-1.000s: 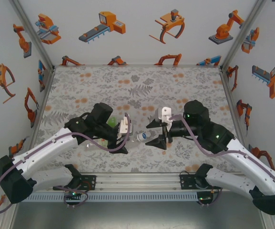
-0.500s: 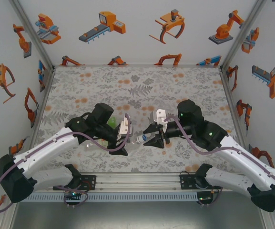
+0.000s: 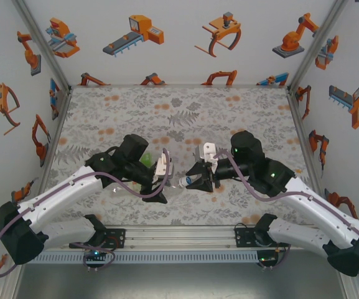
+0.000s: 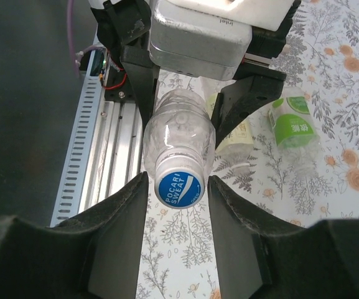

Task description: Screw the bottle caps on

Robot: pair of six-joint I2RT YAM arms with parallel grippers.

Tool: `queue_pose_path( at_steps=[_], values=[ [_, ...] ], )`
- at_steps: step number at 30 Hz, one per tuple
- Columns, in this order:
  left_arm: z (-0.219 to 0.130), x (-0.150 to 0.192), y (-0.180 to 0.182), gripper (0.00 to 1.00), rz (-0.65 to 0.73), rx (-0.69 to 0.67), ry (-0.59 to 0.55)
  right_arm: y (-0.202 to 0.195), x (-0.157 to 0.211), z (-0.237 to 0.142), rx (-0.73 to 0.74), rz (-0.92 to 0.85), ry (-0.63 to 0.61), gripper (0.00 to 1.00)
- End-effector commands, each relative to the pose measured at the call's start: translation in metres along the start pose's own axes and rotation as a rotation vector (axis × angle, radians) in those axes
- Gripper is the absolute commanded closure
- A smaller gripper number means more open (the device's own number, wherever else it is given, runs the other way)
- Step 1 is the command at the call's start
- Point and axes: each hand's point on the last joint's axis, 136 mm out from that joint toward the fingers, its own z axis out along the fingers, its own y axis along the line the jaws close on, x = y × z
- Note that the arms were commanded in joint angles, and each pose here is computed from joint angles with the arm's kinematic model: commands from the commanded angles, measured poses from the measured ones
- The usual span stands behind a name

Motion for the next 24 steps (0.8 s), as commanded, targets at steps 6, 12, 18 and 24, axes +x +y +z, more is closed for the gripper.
queue_pose_path(
  at_steps=[6, 12, 18, 24],
  values=[
    [-0.004, -0.014, -0.002, 1.0, 0.038, 0.019, -0.036, 0.004, -0.005, 0.002, -0.035, 0.004, -0.033, 0.65],
    [-0.004, -0.014, 0.003, 1.0, 0.03, -0.005, -0.035, 0.0, -0.002, 0.004, -0.019, 0.11, -0.014, 0.84],
    [-0.004, -0.012, 0.021, 1.0, 0.015, -0.102, -0.013, -0.039, 0.024, 0.009, 0.197, 0.568, 0.038, 1.0],
    [-0.002, -0.005, 0.048, 1.0, 0.011, -0.244, 0.039, -0.071, 0.064, 0.008, 0.451, 1.193, 0.044, 1.0]
  ],
)
